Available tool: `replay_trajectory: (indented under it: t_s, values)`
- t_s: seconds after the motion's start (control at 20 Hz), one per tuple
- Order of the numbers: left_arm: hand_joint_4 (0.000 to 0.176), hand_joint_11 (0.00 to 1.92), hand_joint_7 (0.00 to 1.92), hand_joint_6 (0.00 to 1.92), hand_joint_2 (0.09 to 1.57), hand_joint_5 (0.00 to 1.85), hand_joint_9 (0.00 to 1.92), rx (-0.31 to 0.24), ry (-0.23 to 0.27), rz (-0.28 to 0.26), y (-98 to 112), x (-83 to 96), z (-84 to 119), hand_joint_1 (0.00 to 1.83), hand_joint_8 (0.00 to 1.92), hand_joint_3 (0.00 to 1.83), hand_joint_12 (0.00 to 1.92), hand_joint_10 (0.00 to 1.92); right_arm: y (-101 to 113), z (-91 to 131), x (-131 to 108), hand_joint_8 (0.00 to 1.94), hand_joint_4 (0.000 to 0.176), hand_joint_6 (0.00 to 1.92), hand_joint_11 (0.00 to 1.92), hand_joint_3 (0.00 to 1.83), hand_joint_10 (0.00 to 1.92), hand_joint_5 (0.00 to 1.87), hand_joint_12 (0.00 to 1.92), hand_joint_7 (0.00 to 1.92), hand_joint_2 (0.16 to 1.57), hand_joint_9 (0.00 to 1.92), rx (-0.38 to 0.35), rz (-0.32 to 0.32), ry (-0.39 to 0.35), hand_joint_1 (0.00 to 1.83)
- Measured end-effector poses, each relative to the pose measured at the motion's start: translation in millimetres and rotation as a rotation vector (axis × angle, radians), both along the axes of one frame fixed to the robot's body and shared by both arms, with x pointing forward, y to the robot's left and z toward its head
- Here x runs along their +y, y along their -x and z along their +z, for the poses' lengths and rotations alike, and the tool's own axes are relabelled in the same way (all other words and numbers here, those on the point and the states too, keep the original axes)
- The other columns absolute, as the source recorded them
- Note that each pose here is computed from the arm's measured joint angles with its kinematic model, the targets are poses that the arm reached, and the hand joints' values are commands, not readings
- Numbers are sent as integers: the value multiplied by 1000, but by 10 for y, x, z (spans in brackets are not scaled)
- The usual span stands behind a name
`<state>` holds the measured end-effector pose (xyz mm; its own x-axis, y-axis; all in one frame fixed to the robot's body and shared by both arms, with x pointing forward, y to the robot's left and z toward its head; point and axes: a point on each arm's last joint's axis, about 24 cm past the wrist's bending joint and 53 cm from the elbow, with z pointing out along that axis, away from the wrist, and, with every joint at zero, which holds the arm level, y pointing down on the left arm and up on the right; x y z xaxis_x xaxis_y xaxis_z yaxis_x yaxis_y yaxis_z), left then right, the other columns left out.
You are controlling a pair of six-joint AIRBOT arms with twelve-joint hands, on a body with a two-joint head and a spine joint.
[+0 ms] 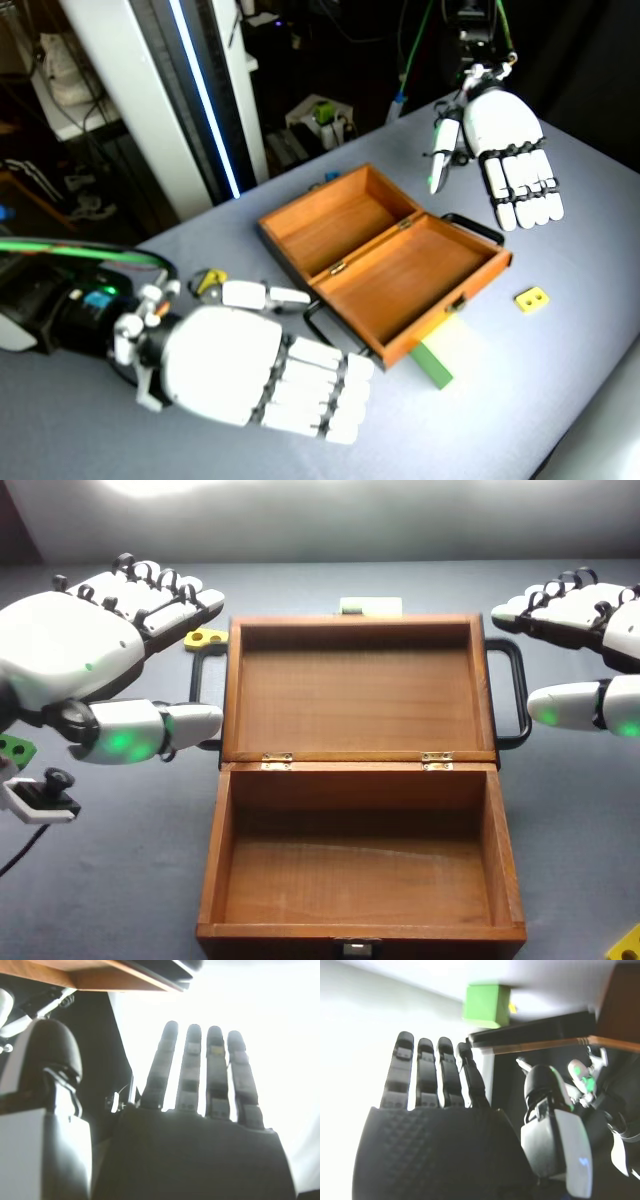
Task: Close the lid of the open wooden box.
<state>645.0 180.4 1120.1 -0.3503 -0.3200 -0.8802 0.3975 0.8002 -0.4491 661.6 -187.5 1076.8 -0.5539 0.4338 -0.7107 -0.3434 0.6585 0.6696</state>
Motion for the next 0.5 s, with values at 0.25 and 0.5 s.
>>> replay_trajectory:
  t_s: [0.25, 0.5]
  values:
    - [0, 0, 1, 1, 1297, 22, 0, -9, 18, 5, 36, 39, 53, 0, 0, 15, 0, 0, 29, 155, -18, 4, 0, 4, 24, 0, 0, 64, 3, 38, 1250, 0, -34, 8, -27, 0]
    - [0, 0, 24, 6, 1364, 51, 0, -7, 2, 22, 56, 161, 48, 0, 3, 14, 0, 0, 37, 77, -149, 0, 0, 0, 0, 0, 0, 44, 0, 34, 1243, 0, -16, -25, -17, 0]
